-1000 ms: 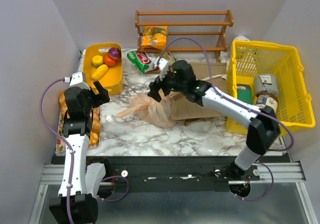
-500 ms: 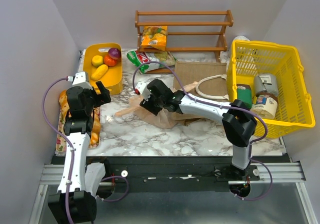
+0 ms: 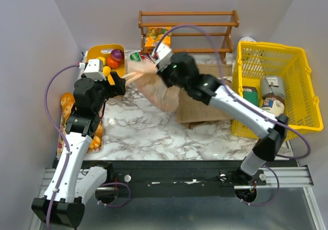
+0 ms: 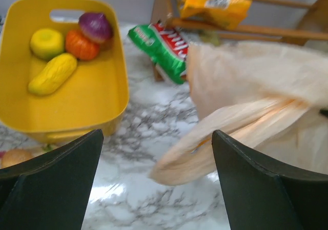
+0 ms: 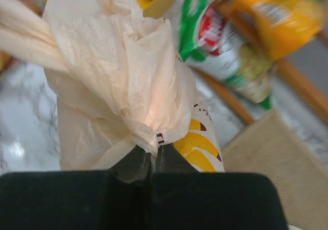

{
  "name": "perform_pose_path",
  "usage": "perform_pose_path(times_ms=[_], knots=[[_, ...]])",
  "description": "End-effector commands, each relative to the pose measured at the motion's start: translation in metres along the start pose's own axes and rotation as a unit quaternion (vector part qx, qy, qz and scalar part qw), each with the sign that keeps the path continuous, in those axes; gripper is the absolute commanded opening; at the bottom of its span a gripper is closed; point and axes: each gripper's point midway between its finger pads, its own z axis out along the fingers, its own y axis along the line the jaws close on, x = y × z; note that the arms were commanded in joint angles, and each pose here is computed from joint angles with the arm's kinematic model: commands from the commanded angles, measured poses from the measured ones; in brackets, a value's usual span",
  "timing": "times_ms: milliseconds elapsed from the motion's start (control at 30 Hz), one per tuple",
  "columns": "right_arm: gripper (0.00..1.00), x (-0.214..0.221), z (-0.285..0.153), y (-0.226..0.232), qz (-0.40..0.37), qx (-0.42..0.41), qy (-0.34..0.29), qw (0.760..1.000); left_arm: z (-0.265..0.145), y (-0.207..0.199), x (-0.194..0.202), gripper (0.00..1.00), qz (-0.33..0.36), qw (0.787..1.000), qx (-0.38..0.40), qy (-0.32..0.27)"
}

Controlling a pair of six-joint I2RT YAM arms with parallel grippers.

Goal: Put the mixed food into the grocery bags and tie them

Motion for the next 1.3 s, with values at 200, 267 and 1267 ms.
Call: perform_pose_path(times_ms=[200,267,1267], knots=[[0.01,-0.056,-0.154,-0.189,0.125,0.291,-0.102,0.943,0.030,-0.164,0.037,0.96,-0.065,0.976,0.195,0.073],[0.01,-0.053,-0.177,-0.208,0.133,0.342,-0.103,0.924,0.043,-0.195,0.056,0.96,-0.070,0.968,0.224,0.094],[0.01,-0.017,-0.294,-0.276,0.158,0.518,-0.096,0.835,0.114,-0.341,0.206,0.91,-0.057,0.900,0.291,0.319]])
